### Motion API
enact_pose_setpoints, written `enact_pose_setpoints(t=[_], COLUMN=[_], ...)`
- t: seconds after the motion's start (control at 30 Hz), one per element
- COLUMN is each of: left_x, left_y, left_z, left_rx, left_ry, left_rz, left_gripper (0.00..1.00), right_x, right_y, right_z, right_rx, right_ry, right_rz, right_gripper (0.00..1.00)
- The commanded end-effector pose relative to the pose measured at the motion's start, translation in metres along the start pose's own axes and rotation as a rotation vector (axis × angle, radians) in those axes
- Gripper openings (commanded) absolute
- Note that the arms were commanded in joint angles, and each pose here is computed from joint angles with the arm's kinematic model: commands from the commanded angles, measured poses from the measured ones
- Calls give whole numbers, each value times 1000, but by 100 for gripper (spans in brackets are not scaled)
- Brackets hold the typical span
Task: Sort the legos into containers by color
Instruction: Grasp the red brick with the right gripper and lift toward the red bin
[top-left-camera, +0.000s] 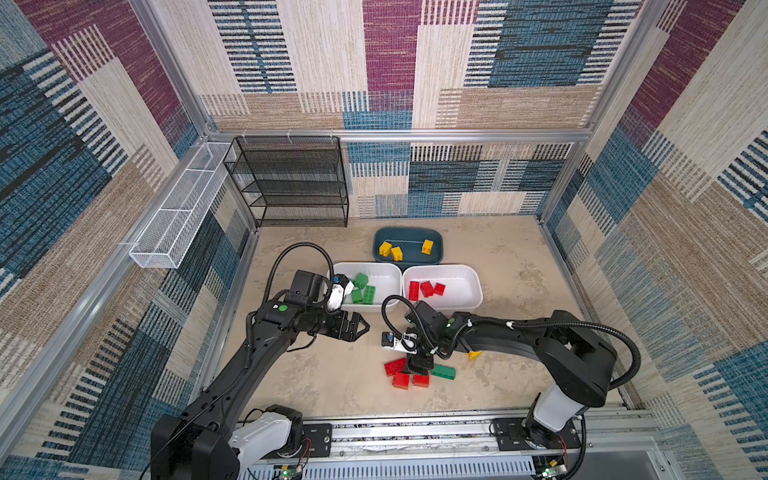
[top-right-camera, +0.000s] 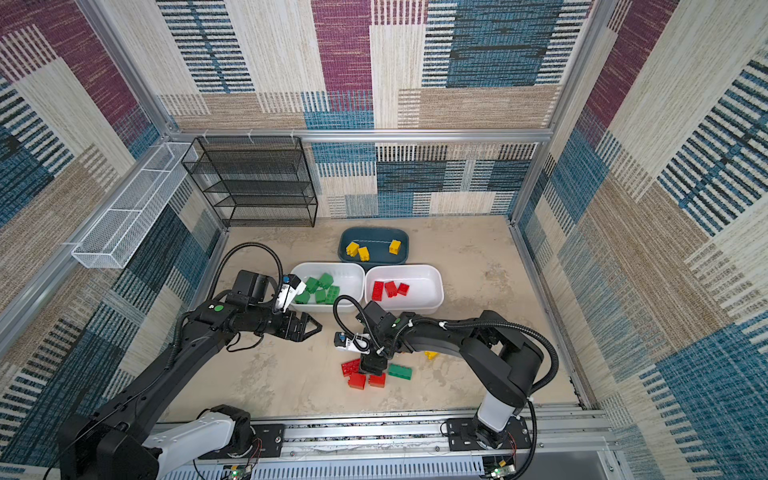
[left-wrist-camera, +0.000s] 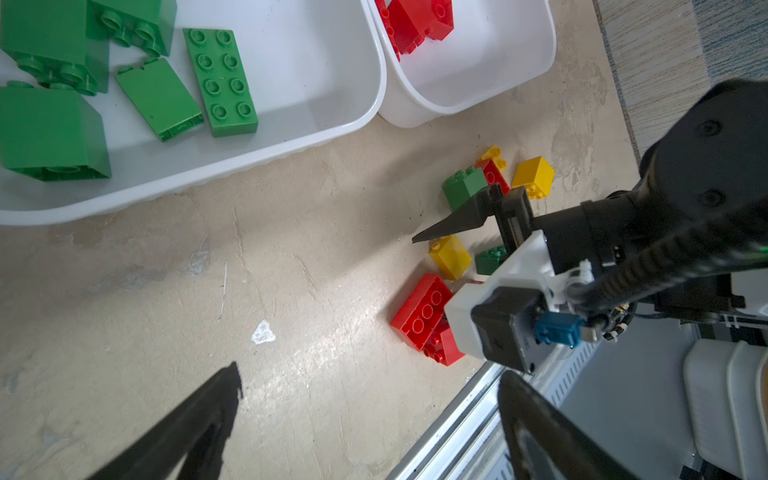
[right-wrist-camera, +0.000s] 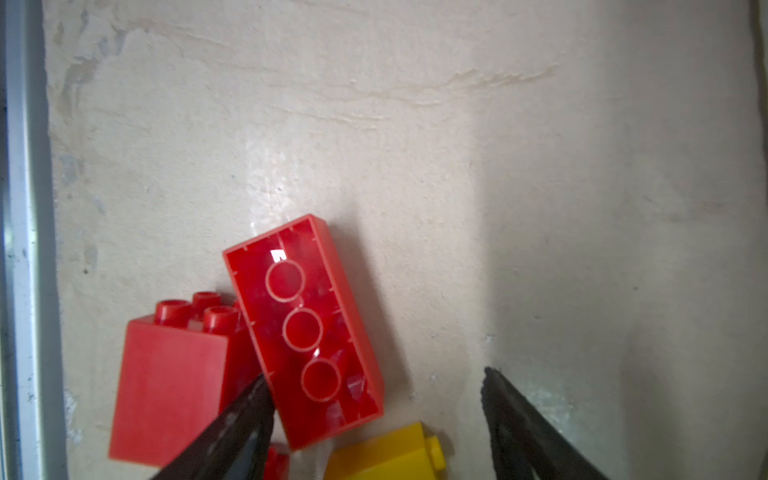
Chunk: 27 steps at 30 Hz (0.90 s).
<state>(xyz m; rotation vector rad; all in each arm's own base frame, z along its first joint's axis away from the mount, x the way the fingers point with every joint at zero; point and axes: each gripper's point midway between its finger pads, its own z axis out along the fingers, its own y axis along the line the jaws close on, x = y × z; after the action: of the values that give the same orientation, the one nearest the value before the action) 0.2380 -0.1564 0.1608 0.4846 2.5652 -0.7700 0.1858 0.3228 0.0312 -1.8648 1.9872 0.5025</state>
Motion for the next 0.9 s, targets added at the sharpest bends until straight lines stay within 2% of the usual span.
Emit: enact_pose_setpoints(t=[0.0,0.27,0.4,0.5,0.63,0.73,0.87], left_x=[-1,-1,0,0,0,-3,-8], left_y=[3,6,8,7,5,2,-2], left_z=[-1,-4,-3,-3,-4,-4,-5], left_rx=[-15,-31,-33,-24,-13,2,26], left_ry=[-3,-7,-4,-5,-8,-15,-34], left_rz=[32,25,13,9,9,9,10], left_gripper=[98,98,98,98,98,98,98], right_x=[-12,-26,-30,-36,-41,-49,-42], right_y=[3,17,18,17,8,-7,-49], right_z=[3,19,25,21,2,-27,-72], right_rx=[-18,-78,-104,-104,-40,15,164], right_ry=[-32,-50,-48,-56,-63,-112,-146], right_rz=[-35,-72,-71,-67,-65,-34,34], right_gripper=[76,60,39,28,23,23,23])
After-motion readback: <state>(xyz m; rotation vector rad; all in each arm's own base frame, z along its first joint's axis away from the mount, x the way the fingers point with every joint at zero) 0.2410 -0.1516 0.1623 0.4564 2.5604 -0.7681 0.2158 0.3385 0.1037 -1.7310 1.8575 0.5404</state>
